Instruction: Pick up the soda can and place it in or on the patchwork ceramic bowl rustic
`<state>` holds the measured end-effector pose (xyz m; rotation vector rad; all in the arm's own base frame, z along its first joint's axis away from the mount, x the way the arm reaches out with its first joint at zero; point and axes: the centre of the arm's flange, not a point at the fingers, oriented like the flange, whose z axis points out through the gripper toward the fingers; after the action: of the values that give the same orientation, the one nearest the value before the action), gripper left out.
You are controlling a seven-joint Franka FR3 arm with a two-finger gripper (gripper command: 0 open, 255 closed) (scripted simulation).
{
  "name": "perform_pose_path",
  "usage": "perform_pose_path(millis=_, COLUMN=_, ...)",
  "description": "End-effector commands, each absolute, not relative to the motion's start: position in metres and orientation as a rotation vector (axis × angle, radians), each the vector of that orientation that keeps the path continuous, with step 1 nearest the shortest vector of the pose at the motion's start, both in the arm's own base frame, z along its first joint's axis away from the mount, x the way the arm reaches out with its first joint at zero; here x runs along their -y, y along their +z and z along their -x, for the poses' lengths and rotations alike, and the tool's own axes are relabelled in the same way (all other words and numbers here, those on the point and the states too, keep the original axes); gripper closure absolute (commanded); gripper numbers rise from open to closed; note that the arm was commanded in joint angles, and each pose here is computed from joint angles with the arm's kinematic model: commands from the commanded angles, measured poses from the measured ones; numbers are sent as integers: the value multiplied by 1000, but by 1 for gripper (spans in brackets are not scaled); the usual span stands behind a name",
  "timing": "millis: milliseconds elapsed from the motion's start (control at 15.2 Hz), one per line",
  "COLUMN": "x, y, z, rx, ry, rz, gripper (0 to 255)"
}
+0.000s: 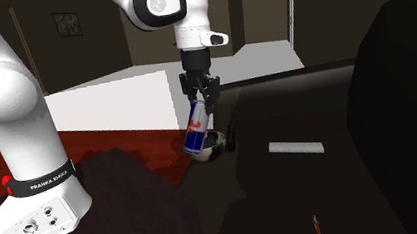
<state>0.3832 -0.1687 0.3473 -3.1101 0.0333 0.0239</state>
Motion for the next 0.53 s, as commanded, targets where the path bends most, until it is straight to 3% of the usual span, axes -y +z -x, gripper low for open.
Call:
perform_pose_path(millis=0, x=146, y=349, z=-400, rx=-35, ry=23, rz=3110, gripper=255)
perform_pose_path(millis=462, x=74, y=359, z=-456, rx=-35, ry=23, rz=3110, gripper=255)
